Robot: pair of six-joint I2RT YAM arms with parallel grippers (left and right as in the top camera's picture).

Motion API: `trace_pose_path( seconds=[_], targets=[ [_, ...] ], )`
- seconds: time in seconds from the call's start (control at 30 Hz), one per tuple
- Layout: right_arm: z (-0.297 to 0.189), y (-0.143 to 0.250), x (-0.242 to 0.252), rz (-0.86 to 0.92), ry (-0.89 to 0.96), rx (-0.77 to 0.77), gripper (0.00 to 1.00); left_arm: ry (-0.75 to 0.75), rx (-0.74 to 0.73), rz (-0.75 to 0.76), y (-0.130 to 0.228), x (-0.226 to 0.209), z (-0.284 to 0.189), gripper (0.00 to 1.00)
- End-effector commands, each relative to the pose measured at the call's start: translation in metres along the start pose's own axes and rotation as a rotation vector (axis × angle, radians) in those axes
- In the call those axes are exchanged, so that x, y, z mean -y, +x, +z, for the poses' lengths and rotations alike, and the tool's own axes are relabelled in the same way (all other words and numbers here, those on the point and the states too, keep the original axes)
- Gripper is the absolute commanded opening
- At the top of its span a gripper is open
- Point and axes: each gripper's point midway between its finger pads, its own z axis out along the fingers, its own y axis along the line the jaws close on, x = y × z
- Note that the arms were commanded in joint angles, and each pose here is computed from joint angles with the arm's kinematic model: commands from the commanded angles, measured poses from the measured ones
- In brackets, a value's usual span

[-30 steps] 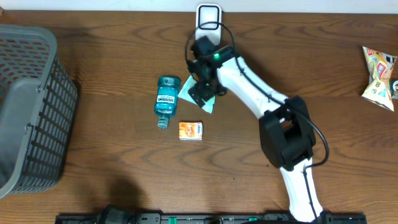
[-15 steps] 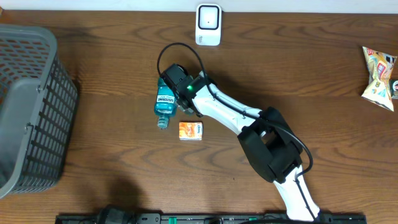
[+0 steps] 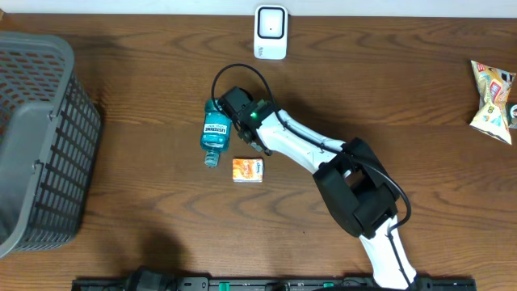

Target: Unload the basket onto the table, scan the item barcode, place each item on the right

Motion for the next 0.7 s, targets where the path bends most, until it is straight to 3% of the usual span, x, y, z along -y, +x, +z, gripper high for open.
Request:
trace_pose_path(
  seconds=[0.0, 0.1, 0.2, 0.33, 0.47, 0.67],
  targets=[
    [0.009, 0.027, -0.038, 0.048, -0.304, -0.148, 0.01, -0.021, -0.068, 0.056, 0.016, -0.005, 0.000, 0.98],
    [-0.071, 0.004, -0.041, 0.030, -0.682, -0.062, 0.01, -0.021, -0.068, 0.056, 0.016, -0.005, 0.000, 0.98],
    [-0.137, 0.005, -0.046, -0.009, -1.063, 0.040, 0.01, -0.021, -0.068, 0.056, 0.016, -0.005, 0.000, 0.98],
    [-0.184, 0.018, -0.034, 0.104, -1.393, 0.083, 0.01, -0.021, -0.068, 0.056, 0.016, -0.005, 0.000, 0.98],
    [-0.205, 0.007, -0.027, 0.192, -1.526, 0.155, 0.01, -0.021, -0.068, 0.056, 0.016, -0.005, 0.000, 0.98],
    [-0.233, -0.012, -0.024, 0.102, -1.635, 0.433, 0.01, -0.021, -0.068, 0.056, 0.016, -0.005, 0.000, 0.98]
  ],
)
